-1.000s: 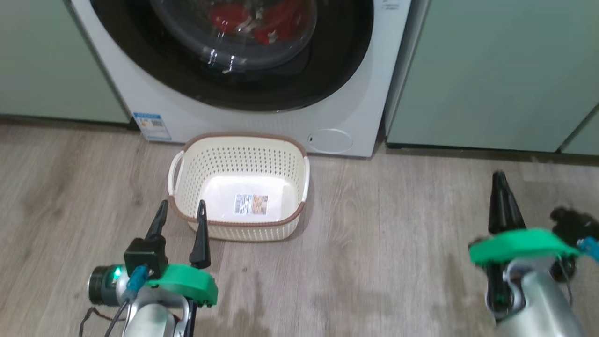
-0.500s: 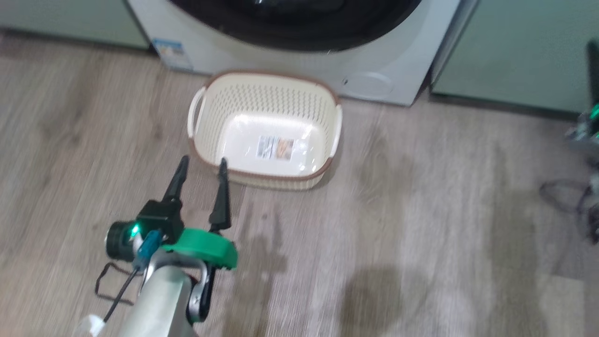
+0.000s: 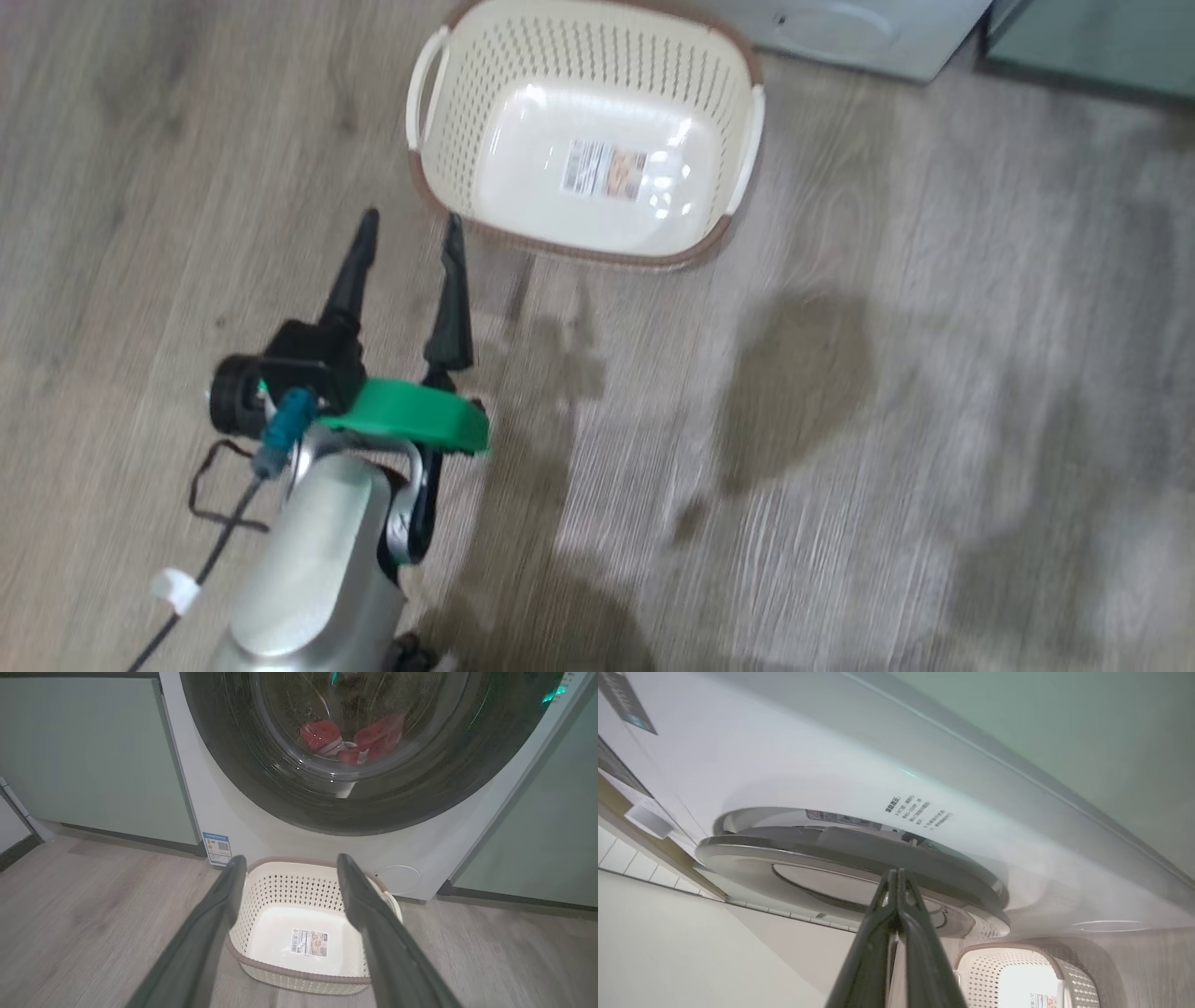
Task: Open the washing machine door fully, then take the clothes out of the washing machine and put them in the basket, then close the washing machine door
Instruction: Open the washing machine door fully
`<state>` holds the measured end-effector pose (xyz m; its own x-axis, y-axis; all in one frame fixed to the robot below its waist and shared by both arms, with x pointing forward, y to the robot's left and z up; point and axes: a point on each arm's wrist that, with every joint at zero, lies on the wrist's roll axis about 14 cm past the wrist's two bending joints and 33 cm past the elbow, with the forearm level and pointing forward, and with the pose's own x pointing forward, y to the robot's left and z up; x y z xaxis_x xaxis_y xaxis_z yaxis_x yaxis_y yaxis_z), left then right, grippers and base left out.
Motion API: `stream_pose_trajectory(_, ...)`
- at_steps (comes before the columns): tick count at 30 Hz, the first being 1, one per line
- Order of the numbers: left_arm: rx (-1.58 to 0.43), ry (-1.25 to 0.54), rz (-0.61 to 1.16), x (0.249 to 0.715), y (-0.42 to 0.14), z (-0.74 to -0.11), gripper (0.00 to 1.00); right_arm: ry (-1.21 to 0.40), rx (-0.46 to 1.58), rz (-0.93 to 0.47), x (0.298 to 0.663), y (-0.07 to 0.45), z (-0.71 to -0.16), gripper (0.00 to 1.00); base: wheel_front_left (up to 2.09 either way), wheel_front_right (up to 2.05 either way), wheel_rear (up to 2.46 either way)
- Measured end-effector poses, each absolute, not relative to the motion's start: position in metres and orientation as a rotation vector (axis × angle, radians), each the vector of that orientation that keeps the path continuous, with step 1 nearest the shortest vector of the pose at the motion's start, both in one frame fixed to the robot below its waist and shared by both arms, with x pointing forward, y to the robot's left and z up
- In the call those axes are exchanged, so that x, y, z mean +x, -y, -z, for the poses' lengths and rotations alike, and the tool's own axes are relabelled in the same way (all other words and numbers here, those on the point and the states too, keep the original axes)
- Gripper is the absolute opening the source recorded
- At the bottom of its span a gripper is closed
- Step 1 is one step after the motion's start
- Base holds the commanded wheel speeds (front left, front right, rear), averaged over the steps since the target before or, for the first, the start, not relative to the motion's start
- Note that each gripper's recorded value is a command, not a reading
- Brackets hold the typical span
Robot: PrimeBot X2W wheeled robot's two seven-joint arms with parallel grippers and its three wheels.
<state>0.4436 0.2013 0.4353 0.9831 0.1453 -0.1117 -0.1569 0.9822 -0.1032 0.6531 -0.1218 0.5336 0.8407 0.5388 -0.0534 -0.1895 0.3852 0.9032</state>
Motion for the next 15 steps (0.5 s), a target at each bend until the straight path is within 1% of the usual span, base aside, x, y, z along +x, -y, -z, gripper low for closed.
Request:
stream_pose_trajectory(8, -0.096, -0.124, -0.186, 0.459, -0.213, -0.419, 1.0, -0.482, 1.017, -0.57, 0.683, 0.093, -0.516, 0.0, 0.0, 0.0, 0.0)
stream_pose_trajectory(15, -0.099, -0.143, -0.187, 0.462, -0.212, -0.411, 1.0, -0.516, 0.971, -0.613, 0.701, 0.075, -0.513, 0.0, 0.0, 0.0, 0.0)
